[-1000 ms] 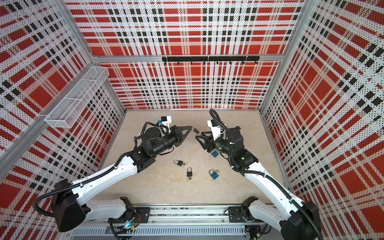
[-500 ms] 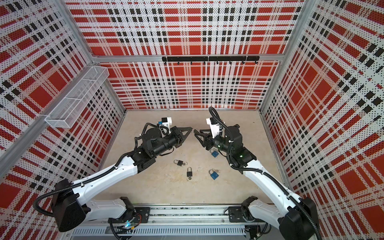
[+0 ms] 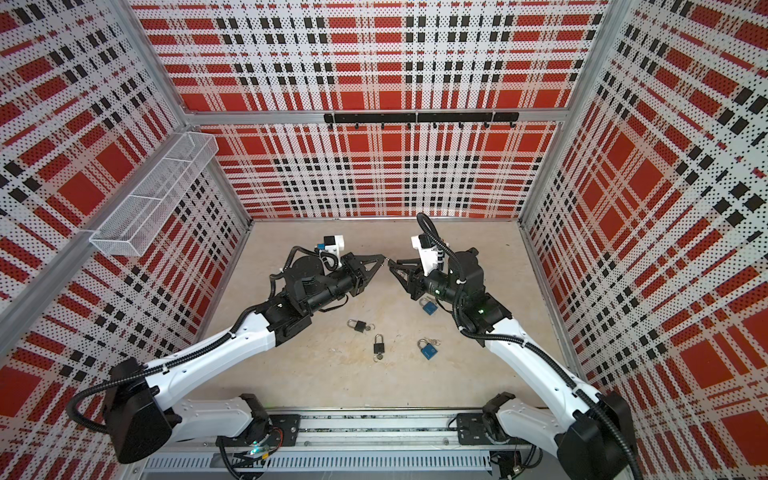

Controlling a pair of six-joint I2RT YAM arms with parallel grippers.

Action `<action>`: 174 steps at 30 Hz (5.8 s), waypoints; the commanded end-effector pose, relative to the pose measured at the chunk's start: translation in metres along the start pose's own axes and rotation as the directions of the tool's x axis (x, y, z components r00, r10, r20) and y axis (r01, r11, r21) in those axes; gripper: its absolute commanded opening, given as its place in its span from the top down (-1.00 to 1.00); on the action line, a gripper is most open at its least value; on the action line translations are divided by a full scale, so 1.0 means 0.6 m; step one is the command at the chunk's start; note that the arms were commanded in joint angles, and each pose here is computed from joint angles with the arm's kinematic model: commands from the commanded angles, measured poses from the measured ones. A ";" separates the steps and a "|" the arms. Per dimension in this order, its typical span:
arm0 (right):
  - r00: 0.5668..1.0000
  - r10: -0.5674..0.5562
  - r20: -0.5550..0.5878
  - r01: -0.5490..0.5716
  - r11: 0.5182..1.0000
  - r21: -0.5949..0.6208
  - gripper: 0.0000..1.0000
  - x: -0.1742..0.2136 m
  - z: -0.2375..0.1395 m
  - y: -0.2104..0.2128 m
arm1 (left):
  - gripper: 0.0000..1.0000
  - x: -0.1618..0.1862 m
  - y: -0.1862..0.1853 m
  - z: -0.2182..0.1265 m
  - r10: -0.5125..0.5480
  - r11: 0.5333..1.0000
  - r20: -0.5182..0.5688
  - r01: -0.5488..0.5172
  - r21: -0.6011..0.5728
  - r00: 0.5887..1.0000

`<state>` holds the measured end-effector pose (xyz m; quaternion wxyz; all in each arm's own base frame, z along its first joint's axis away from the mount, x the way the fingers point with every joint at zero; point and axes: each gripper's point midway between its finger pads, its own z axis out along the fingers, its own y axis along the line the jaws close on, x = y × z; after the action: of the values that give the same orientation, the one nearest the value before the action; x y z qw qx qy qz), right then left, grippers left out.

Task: Lock with the key

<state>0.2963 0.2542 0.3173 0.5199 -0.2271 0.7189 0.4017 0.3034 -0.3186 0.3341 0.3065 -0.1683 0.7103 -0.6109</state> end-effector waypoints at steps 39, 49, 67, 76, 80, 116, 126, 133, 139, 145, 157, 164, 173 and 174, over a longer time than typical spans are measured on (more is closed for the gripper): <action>0.983 0.128 -0.131 -0.142 0.985 -0.098 1.00 -0.007 -0.003 0.043 | 0.36 -0.019 0.002 -0.051 0.191 0.981 -0.101 -0.187 0.052 0.976; 0.952 0.189 -0.242 -0.244 0.943 -0.226 1.00 0.004 -0.030 0.097 | 0.43 0.031 0.012 -0.071 0.370 0.929 -0.307 -0.345 0.135 0.877; 0.935 0.216 -0.282 -0.301 0.904 -0.305 1.00 0.009 -0.033 0.119 | 0.69 0.045 -0.003 -0.097 0.385 0.920 -0.356 -0.326 0.216 0.852; 0.930 0.224 -0.290 -0.317 0.888 -0.333 1.00 0.002 -0.033 0.125 | 0.80 0.048 0.010 -0.091 0.374 0.926 -0.374 -0.317 0.208 0.849; 0.927 0.240 -0.289 -0.337 0.872 -0.356 1.00 -0.004 -0.036 0.130 | 0.85 0.053 0.013 -0.090 0.381 0.923 -0.388 -0.319 0.217 0.839; 0.895 0.373 -0.244 -0.446 0.740 -0.503 1.00 -0.055 -0.056 0.164 | 1.00 0.104 0.033 -0.087 0.406 0.913 -0.411 -0.348 0.211 0.816; 0.895 0.378 -0.238 -0.447 0.751 -0.487 1.00 -0.052 -0.054 0.158 | 1.00 0.132 0.031 -0.091 0.398 0.917 -0.427 -0.338 0.213 0.812; 0.894 0.380 -0.237 -0.448 0.751 -0.484 1.00 -0.051 -0.050 0.156 | 1.00 0.153 0.023 -0.091 0.392 0.919 -0.438 -0.323 0.227 0.809; 0.892 0.385 -0.238 -0.452 0.750 -0.482 1.00 -0.050 -0.043 0.151 | 1.00 0.173 0.021 -0.094 0.386 0.922 -0.450 -0.311 0.232 0.805; 0.886 0.391 -0.248 -0.463 0.747 -0.477 1.00 -0.044 -0.032 0.144 | 1.00 0.184 0.019 -0.099 0.385 0.921 -0.447 -0.309 0.236 0.807; 0.893 0.337 -0.298 -0.434 0.821 -0.371 1.00 0.014 -0.023 0.130 | 0.96 0.100 0.010 -0.121 0.376 0.923 -0.314 -0.323 0.207 0.872; 0.894 0.336 -0.297 -0.430 0.832 -0.351 1.00 0.022 -0.025 0.133 | 0.76 0.090 -0.017 -0.128 0.365 0.923 -0.297 -0.303 0.236 0.882; 0.899 0.321 -0.299 -0.415 0.842 -0.344 1.00 0.028 -0.024 0.143 | 0.59 0.086 -0.034 -0.129 0.367 0.918 -0.293 -0.293 0.268 0.883; 0.899 0.322 -0.297 -0.415 0.843 -0.342 1.00 0.028 -0.023 0.143 | 0.65 0.087 -0.036 -0.128 0.367 0.917 -0.296 -0.291 0.271 0.882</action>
<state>0.2158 0.2935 0.3145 0.2483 -0.2167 0.7206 0.6100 0.2219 -0.2941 0.3184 0.2897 0.0719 0.7289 -0.6161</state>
